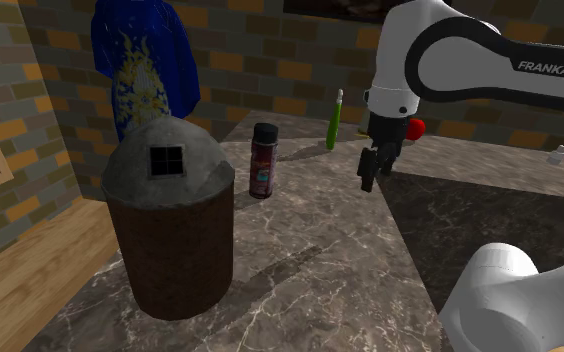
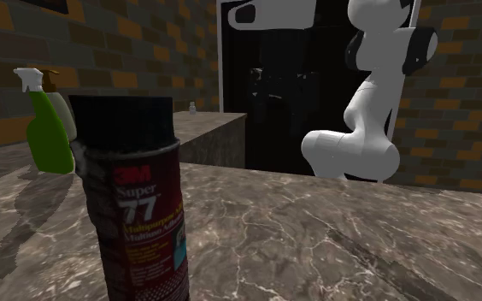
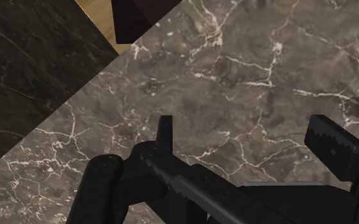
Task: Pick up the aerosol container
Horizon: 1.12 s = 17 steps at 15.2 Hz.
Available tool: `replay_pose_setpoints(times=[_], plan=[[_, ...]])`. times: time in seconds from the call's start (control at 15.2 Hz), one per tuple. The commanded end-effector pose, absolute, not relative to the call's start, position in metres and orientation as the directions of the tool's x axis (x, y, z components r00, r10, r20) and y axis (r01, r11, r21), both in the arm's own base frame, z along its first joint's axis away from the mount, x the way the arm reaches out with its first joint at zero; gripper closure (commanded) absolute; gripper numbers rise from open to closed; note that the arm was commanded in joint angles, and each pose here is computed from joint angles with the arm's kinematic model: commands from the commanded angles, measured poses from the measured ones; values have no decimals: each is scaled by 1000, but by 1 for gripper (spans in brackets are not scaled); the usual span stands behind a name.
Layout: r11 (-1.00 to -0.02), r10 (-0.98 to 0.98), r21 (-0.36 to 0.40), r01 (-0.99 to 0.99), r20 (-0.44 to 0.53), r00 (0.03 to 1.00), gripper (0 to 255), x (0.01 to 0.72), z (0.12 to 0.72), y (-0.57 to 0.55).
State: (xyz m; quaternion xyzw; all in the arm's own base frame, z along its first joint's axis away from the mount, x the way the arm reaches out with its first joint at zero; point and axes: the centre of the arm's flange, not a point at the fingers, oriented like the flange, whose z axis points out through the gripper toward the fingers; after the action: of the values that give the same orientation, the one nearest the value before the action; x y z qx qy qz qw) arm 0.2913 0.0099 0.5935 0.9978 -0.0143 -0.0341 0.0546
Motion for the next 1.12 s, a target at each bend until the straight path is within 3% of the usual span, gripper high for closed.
replay_pose_setpoints(times=[0.0, 1.06], plan=[[-994, -32, 110, -25, -67, 997, 0, 291, 593, 10], [-999, 14, 41, 12, 33, 999, 0, 464, 655, 73]])
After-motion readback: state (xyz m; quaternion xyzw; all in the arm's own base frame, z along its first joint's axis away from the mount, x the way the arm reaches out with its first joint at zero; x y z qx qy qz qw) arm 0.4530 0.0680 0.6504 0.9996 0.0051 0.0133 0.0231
